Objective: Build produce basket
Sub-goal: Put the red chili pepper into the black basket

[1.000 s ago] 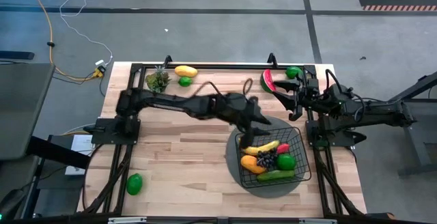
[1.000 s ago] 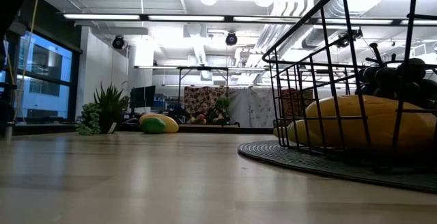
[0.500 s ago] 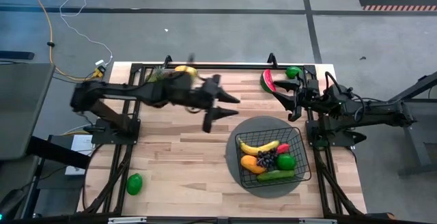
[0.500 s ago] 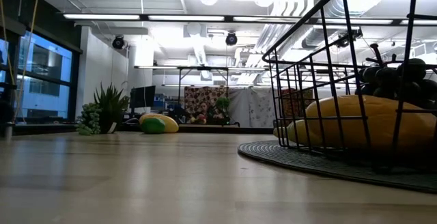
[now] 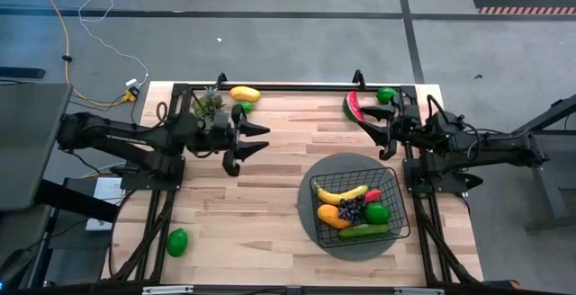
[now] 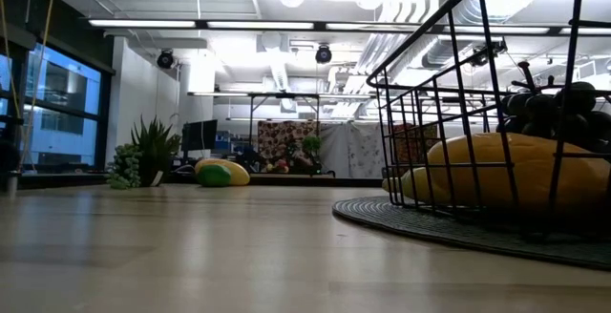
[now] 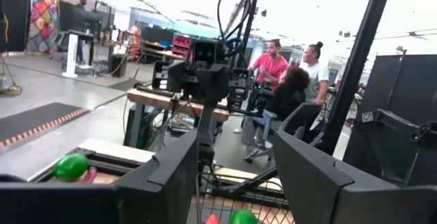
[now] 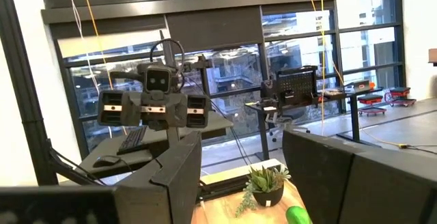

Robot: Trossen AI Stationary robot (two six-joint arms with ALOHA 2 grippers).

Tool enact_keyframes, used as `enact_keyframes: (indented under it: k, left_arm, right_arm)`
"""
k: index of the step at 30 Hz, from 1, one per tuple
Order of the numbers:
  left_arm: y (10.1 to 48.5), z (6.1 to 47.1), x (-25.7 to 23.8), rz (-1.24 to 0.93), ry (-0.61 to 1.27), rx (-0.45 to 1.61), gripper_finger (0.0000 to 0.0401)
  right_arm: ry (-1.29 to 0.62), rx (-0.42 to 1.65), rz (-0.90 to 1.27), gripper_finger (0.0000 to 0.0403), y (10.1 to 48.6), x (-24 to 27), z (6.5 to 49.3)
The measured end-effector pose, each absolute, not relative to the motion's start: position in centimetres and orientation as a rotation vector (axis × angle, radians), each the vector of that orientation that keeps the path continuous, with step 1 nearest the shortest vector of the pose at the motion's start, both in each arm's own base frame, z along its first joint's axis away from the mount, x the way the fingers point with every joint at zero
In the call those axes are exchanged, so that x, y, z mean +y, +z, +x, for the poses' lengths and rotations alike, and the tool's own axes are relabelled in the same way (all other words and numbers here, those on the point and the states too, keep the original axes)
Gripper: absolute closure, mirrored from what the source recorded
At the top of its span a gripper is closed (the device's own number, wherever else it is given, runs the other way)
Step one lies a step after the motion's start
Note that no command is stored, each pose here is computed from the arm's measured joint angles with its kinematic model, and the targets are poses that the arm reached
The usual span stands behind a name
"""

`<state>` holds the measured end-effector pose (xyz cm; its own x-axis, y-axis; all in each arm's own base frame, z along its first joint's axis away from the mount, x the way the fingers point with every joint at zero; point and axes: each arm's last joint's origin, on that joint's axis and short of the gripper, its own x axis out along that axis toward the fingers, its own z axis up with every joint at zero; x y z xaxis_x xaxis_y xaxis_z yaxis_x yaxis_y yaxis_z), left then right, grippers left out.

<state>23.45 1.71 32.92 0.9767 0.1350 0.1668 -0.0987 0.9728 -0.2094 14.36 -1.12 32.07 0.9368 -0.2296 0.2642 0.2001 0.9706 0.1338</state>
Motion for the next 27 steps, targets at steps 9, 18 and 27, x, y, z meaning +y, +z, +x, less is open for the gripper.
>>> enact_keyframes:
  k: [9,18,27]
  left_arm:
    - [33.3,22.0,1.8,-0.132,0.182,-0.153,0.0222]
    - [32.8,22.0,1.8,-0.130,0.193,-0.096,0.0222]
    - [32.9,21.9,1.8,-0.131,0.202,-0.105,0.0222]
  right_arm:
    - [-0.211,-0.239,0.103,0.0214,31.7,-1.1,14.5]
    - [-0.210,-0.230,0.103,0.0214,31.6,-1.1,14.5]
    - [-0.201,-0.238,0.176,0.0214,31.6,-1.1,14.5]
